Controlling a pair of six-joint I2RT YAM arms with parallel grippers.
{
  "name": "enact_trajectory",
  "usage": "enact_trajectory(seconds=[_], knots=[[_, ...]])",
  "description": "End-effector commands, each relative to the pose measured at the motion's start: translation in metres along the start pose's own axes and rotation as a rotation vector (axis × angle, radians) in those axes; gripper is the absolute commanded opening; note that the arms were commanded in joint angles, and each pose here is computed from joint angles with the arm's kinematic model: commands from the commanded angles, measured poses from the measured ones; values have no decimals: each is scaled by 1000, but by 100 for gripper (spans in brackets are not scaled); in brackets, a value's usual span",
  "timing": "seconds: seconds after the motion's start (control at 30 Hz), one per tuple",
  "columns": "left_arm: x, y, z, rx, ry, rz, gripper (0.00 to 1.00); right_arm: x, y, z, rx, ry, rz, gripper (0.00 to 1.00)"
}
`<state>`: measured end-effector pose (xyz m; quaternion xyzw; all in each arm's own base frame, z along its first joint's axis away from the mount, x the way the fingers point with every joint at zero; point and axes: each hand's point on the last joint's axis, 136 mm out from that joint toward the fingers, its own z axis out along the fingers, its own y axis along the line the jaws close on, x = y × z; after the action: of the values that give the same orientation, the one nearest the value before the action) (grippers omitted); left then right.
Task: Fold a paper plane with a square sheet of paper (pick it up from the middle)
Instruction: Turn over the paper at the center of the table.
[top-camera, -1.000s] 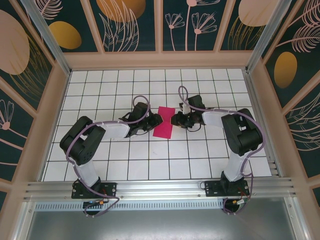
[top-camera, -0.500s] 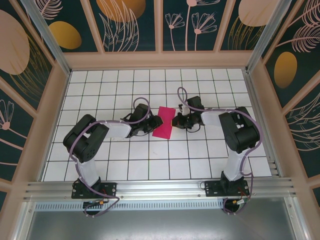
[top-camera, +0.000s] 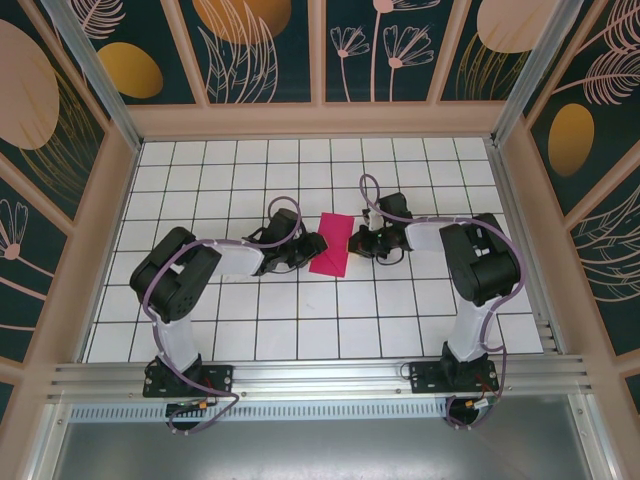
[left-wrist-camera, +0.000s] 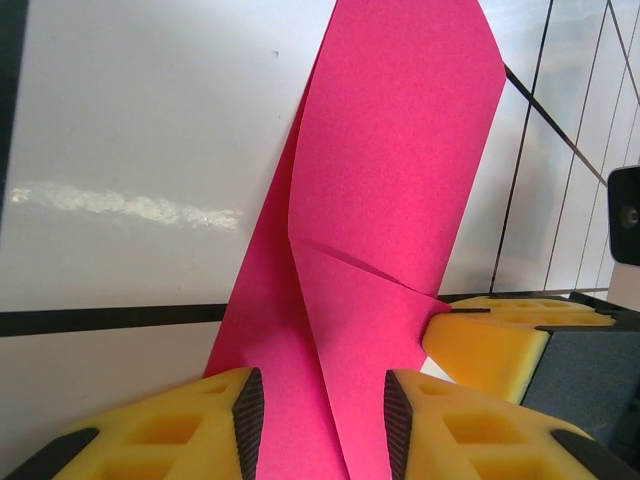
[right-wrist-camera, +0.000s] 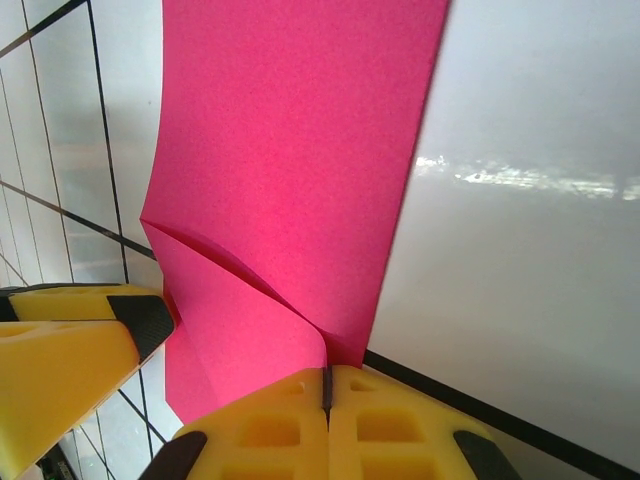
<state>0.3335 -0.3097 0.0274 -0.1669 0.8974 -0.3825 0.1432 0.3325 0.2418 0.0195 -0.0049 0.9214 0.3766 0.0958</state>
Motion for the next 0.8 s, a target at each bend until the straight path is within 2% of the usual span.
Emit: enact_trajectory(seconds=[0.0,0.5,0.77], knots=[[-1,-11,6,37,14,17,40,0,-6,-3,17,-12,25,6],[-4,-24,20,74,39,42,39,3,-15,-3,20,-5,63,4],[-6,-32,18,104,36,75,31,3,-17,-3,20,-1,69,4]])
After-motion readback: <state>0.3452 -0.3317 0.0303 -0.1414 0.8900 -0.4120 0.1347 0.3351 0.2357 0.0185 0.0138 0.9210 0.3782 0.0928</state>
